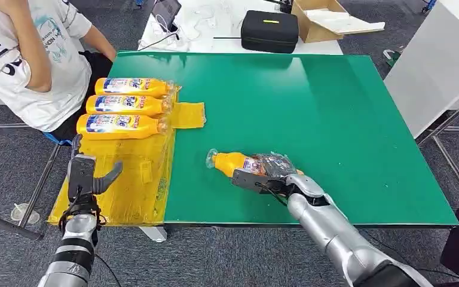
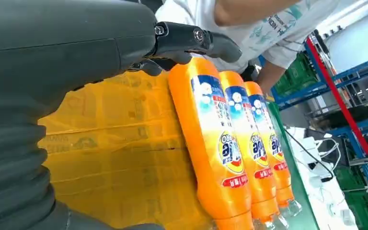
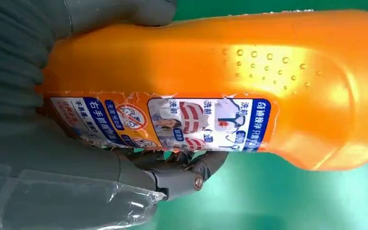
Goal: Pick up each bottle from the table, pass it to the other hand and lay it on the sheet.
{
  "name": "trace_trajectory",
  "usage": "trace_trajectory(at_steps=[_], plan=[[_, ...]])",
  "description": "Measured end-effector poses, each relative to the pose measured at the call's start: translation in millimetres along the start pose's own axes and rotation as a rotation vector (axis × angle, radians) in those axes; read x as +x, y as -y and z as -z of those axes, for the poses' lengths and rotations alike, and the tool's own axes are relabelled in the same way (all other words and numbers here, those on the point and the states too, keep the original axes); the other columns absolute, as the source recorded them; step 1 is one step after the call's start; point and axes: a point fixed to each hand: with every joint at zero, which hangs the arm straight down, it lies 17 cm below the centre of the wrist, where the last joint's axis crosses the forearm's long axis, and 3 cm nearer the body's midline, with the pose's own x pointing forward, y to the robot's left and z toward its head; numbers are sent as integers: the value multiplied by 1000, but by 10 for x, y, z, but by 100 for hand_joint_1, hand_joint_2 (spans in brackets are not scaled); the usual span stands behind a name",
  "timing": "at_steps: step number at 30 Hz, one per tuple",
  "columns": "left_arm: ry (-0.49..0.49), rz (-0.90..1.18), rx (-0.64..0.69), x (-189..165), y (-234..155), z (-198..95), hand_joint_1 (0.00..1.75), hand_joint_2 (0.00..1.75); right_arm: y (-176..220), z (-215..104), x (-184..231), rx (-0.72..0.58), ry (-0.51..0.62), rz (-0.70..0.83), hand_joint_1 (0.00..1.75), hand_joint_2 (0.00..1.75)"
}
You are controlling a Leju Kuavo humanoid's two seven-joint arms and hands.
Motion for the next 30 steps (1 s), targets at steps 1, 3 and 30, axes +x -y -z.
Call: trace_trajectory(at_steps=[1, 3, 30], plan=[[0, -3, -3, 3, 11, -2, 0, 175, 64, -24, 136, -63, 44, 40, 175, 175], [-4, -11, -7, -2, 38, -22, 0, 175, 370, -174, 513, -274, 157, 132, 175, 175], [75, -861, -446, 1291, 982, -259, 0, 175, 1653, -1373, 845, -1076, 313, 219, 175, 175]])
